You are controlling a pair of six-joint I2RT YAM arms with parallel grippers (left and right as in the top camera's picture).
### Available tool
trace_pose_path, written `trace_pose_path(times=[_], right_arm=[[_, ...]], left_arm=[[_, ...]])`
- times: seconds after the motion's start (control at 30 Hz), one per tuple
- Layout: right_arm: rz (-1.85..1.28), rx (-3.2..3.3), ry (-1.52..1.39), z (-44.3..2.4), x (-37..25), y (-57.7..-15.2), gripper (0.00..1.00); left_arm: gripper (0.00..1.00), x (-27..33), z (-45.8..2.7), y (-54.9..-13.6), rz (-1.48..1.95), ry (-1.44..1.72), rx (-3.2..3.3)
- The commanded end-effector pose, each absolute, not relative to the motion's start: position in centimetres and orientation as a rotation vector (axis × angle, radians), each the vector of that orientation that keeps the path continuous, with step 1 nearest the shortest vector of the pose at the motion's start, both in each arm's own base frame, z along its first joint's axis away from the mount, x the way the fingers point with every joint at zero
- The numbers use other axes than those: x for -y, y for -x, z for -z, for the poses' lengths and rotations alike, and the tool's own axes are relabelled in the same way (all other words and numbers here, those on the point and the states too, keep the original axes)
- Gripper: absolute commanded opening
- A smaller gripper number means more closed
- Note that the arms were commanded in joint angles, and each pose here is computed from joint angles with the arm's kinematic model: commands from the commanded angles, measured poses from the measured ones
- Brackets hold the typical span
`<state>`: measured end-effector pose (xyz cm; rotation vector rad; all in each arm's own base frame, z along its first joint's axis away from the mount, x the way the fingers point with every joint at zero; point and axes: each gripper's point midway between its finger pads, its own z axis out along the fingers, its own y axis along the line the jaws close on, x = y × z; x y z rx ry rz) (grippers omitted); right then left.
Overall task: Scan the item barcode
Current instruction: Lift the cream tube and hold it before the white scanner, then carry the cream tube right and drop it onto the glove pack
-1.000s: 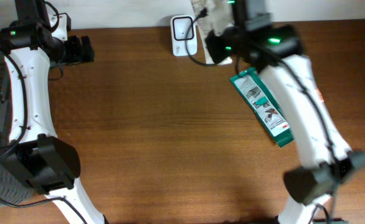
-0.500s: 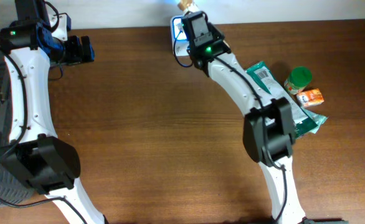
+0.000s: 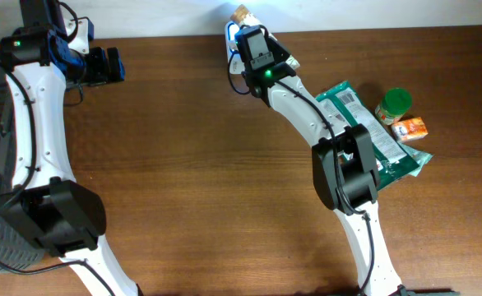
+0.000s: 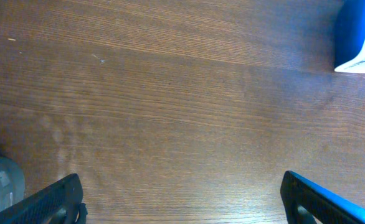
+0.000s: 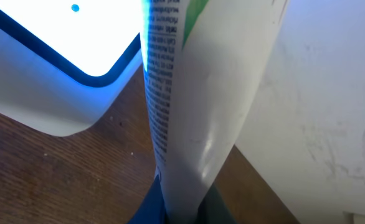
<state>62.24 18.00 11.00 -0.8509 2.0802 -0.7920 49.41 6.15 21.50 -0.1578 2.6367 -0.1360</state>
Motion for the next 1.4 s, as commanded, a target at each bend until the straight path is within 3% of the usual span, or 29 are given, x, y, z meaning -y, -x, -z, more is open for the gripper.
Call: trace_pose_path(times=[0.0, 0.27, 0.47, 0.63, 0.83, 0.93, 1.07, 1.17, 1.37], right_arm=[[0.803, -2.026, 0.79, -14.2, -18.9, -62.3, 0.04], [0.75, -2.002, 0.752, -17.2, -19.9, -61.5, 0.04], [0.506, -2.062, 0.687, -20.8, -21.0, -59.0, 0.04], [0.214, -2.141, 0.61, -26.0, -21.6, -54.1, 0.04], [0.139, -2.302, 0.424, -31.0, -16.1, -46.7, 0.04], [0.208, -2.456, 0.4, -29.9, -11.8, -43.5, 0.04], [0.313, -2.753, 0.262, -24.5, -5.8, -40.5, 0.04], [0.387, -2.947, 0.182, -19.6, -1.6, -38.7, 0.04], [0.45, -3.075, 0.03, -14.0, 3.8, -37.0, 0.04]], left_arm=[[0.99, -6.2, -22.8, -49.4, 0.121, 0.134, -2.609], [0.99, -6.2, -22.8, -49.4, 0.121, 0.133, -2.608], [0.99, -6.2, -22.8, -49.4, 0.121, 0.133, -2.608], [0.99, -6.2, -22.8, -49.4, 0.121, 0.133, -2.608], [0.99, -6.2, -22.8, -49.4, 0.121, 0.133, -2.608], [0.99, -6.2, -22.8, -49.4, 0.121, 0.133, -2.608], [0.99, -6.2, -22.8, -49.4, 0.121, 0.133, -2.608], [0.99, -6.2, -22.8, -49.4, 0.121, 0.133, -2.608], [0.99, -6.2, -22.8, -49.4, 0.121, 0.134, -2.609]])
